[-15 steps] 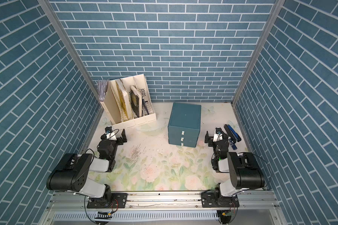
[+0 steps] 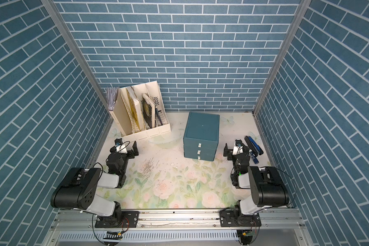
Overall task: Take the seed bags out of the drawer
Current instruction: Move the storage box to the center of the board, then open the drawer in the storage box, then pick up the seed packet from the drawer.
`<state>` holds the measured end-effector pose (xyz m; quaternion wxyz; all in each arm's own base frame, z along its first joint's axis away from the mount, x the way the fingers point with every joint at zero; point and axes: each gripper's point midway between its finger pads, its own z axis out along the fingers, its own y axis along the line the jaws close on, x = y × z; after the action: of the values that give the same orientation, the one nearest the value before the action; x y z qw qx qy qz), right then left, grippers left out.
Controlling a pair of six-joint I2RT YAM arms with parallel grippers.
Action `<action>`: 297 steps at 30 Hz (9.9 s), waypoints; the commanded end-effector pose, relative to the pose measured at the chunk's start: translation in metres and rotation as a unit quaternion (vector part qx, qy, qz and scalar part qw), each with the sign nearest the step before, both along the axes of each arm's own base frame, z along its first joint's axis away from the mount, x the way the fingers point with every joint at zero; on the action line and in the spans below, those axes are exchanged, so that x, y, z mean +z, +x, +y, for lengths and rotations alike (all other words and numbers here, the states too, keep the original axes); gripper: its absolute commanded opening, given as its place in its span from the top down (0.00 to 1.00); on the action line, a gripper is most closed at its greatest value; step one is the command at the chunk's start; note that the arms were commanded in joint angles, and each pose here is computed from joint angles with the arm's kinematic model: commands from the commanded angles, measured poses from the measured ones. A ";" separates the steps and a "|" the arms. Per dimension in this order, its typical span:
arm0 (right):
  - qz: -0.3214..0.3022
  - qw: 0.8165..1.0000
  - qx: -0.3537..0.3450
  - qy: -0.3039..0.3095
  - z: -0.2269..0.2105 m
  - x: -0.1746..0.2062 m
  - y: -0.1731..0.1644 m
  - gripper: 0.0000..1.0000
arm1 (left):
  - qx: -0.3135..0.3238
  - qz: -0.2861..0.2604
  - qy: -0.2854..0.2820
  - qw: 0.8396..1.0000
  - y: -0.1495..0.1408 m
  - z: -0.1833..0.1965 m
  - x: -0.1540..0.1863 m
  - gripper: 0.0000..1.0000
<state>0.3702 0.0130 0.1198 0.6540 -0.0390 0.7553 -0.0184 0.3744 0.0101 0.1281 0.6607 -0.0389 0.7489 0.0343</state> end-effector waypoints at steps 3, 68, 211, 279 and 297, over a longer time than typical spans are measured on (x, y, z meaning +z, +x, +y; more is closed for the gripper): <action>0.010 1.000 0.000 -0.007 0.000 0.010 0.011 0.00 | 0.001 0.015 0.003 1.000 0.016 0.001 0.012 0.00; 0.291 0.881 0.328 0.178 0.259 0.121 0.055 0.00 | -0.172 0.183 -0.175 0.952 -0.017 -0.161 0.114 0.00; 0.447 0.765 0.326 0.328 0.271 0.082 -0.182 1.00 | -0.257 0.273 -0.258 0.891 -0.035 -0.273 0.086 0.45; 0.484 0.836 0.243 0.093 0.261 0.116 -0.129 0.23 | -0.262 0.272 -0.256 0.890 -0.032 -0.277 0.090 0.44; 0.519 0.826 0.208 0.070 0.258 0.079 -0.125 0.28 | -0.278 0.293 -0.240 0.883 -0.034 -0.281 0.086 0.48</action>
<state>0.2477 0.2800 0.2086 0.1613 -0.1515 0.9506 0.2176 0.3482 -0.2639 0.2274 0.3928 0.0027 0.8605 -0.3244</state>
